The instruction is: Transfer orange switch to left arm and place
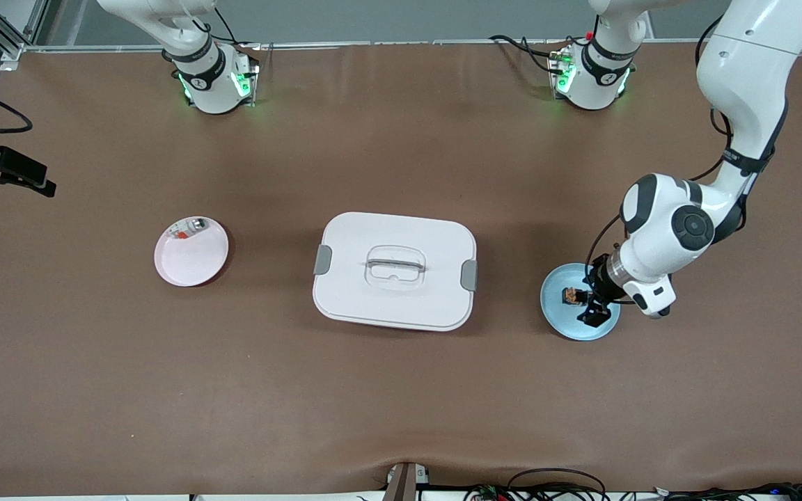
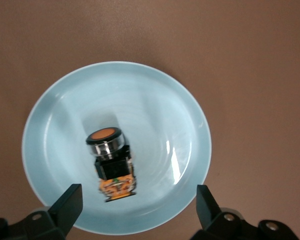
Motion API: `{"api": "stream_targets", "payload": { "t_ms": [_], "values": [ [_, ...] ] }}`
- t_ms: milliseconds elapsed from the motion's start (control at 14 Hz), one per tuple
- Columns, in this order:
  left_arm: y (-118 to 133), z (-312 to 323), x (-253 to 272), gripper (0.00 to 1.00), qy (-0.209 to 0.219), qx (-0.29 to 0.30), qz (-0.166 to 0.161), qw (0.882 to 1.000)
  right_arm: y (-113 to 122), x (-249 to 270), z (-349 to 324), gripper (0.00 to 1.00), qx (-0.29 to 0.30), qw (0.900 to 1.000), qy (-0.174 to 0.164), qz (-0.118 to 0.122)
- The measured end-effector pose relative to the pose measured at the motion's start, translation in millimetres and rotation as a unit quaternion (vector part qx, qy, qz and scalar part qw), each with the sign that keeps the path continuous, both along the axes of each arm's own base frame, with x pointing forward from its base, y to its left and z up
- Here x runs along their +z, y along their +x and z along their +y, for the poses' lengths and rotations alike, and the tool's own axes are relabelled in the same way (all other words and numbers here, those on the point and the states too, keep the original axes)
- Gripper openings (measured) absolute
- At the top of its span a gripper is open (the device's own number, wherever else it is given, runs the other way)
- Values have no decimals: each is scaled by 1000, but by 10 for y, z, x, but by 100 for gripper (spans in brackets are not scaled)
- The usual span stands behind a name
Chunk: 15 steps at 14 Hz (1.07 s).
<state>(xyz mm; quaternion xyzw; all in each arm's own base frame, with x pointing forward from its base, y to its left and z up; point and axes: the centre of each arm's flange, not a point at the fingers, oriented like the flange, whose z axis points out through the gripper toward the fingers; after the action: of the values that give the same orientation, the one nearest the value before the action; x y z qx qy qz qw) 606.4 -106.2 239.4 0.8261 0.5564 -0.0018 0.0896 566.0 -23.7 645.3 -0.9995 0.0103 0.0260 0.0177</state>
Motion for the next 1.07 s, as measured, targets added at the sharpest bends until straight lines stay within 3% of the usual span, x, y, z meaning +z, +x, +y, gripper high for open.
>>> {"api": "stream_targets", "payload": {
  "t_ms": [214, 429, 571, 786, 1071],
  "values": [
    [-150, 56, 47, 100, 17, -110, -6, 994, -38, 47, -41, 100, -4, 1000, 1, -2],
    [-210, 123, 125, 100, 23, -212, -16, 977, -55, 46, -58, 100, -4, 1000, 2, 3],
    [-228, 154, 175, 100, 27, -295, -32, 955, -67, 54, -53, 100, 0, 1000, 2, 4],
    [-245, 234, 217, 100, 35, -426, -52, 902, -93, 88, -52, 100, 24, 1000, 4, 2],
    [-246, 450, 320, 100, 55, -496, -56, 865, -110, 114, -56, 100, 31, 1000, 4, 0]
  ]
}}
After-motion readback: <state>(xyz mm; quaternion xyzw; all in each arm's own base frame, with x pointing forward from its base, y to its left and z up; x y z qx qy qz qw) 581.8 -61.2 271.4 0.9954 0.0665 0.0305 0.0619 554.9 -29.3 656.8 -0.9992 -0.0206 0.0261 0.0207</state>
